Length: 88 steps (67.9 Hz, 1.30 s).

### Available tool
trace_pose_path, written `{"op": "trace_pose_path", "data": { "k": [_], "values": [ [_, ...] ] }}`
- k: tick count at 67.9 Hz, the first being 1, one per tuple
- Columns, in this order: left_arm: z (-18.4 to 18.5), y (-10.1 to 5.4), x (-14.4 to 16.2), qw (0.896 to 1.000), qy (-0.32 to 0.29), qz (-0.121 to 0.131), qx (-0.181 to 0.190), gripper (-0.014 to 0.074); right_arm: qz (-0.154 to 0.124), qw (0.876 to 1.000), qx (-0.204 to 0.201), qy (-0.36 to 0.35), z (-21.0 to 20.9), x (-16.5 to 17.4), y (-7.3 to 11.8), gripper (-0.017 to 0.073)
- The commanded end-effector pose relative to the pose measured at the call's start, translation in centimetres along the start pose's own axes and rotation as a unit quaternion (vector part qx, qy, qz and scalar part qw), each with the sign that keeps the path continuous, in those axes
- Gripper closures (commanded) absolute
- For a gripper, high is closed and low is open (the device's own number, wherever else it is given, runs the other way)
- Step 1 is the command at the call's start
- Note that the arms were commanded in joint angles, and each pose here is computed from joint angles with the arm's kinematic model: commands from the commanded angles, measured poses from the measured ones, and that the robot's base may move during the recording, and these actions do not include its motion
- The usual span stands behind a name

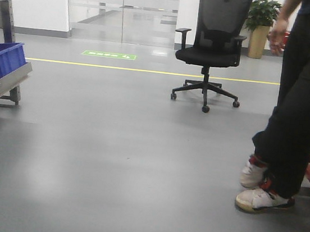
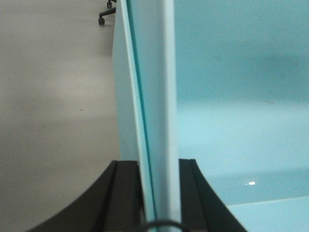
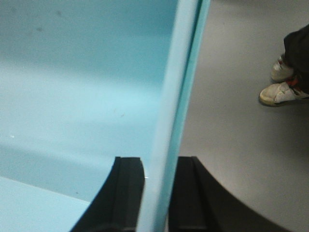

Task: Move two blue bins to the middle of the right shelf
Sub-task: 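Drive across the floor past the person, holding the teal bin, then turn the base toward the shelf of blue bins, keeping the bin held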

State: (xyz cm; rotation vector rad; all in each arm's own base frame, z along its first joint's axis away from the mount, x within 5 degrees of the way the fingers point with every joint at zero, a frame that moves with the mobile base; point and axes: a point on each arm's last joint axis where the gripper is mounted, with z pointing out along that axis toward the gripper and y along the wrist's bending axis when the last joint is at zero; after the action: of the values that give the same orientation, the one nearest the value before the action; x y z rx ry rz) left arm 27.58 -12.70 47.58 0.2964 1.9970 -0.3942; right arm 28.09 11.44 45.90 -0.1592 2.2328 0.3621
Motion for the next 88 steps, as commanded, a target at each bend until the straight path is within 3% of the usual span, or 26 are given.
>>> {"op": "trace_pose_path", "data": {
  "k": [1,88],
  "values": [
    [-1.68,-0.47,-1.83,0.997,-0.078,0.002,0.016,0.0704,-0.012,0.999,-0.003,-0.049,-1.24,-0.97,0.02,0.0712],
    [-1.68,-0.47,-1.83,0.997,-0.078,0.002,0.016,0.0704,-0.012,0.999,-0.003,-0.049,-1.24,-0.97,0.02,0.0712]
  ]
}}
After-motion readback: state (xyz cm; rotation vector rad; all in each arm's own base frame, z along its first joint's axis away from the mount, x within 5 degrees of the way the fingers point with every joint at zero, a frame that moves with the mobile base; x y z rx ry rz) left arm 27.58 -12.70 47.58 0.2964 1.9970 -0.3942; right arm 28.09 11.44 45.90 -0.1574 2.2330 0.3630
